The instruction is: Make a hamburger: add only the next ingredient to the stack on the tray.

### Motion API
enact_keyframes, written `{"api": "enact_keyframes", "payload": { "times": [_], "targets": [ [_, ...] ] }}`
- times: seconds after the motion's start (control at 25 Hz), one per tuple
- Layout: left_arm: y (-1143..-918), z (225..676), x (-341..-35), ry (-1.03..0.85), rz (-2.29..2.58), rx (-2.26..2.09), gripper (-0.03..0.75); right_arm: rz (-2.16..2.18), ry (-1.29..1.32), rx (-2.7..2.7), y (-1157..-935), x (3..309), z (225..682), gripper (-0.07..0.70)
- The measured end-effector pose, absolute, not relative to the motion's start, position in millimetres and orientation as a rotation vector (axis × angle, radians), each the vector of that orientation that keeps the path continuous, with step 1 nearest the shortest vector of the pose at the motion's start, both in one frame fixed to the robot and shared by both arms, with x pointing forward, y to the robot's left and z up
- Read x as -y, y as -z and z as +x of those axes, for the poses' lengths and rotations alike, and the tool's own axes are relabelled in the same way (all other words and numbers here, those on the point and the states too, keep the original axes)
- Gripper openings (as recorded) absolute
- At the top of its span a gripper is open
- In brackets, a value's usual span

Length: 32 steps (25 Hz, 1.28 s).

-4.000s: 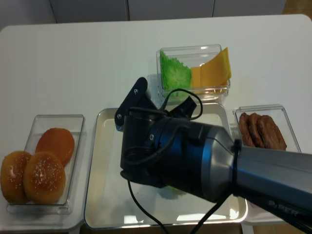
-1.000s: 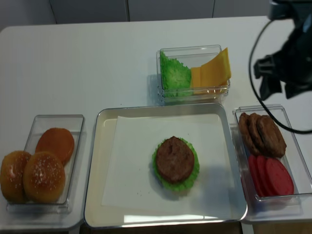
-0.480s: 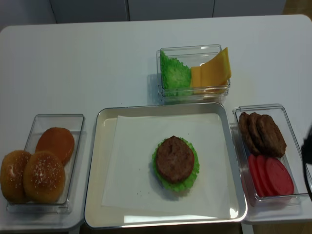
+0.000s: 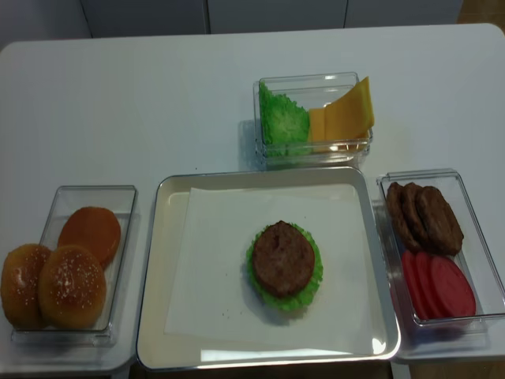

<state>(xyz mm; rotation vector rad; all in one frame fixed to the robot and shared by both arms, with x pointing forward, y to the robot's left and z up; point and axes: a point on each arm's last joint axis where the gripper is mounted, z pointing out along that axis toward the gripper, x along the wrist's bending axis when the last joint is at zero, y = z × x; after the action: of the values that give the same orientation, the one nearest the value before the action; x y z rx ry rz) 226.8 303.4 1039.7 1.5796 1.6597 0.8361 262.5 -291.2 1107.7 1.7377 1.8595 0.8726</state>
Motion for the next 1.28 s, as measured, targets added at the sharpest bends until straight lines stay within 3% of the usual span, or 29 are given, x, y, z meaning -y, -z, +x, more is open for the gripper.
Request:
{"api": "enact_keyframes", "payload": {
  "times": [0.44, 0.92, 1.28],
  "targets": [
    [-1039.7, 226.8, -303.4, -0.836, 1.58, -1.66, 0.409, 1.605, -1.039, -1.733, -1067.2, 298.2, 209.4, 0.442],
    [-1039.7, 226.8, -303.4, -0.836, 1.58, -1.66, 0.409, 1.497, -1.029, -1.77, -1042.7, 294.7, 227.4, 0.463],
    [-1039.7, 226.8, -303.4, -0.836, 1.58, -1.66, 0.409, 1.501, -1.041, -1.779, -1040.4, 293.3, 228.6, 0.463]
  ]
}}
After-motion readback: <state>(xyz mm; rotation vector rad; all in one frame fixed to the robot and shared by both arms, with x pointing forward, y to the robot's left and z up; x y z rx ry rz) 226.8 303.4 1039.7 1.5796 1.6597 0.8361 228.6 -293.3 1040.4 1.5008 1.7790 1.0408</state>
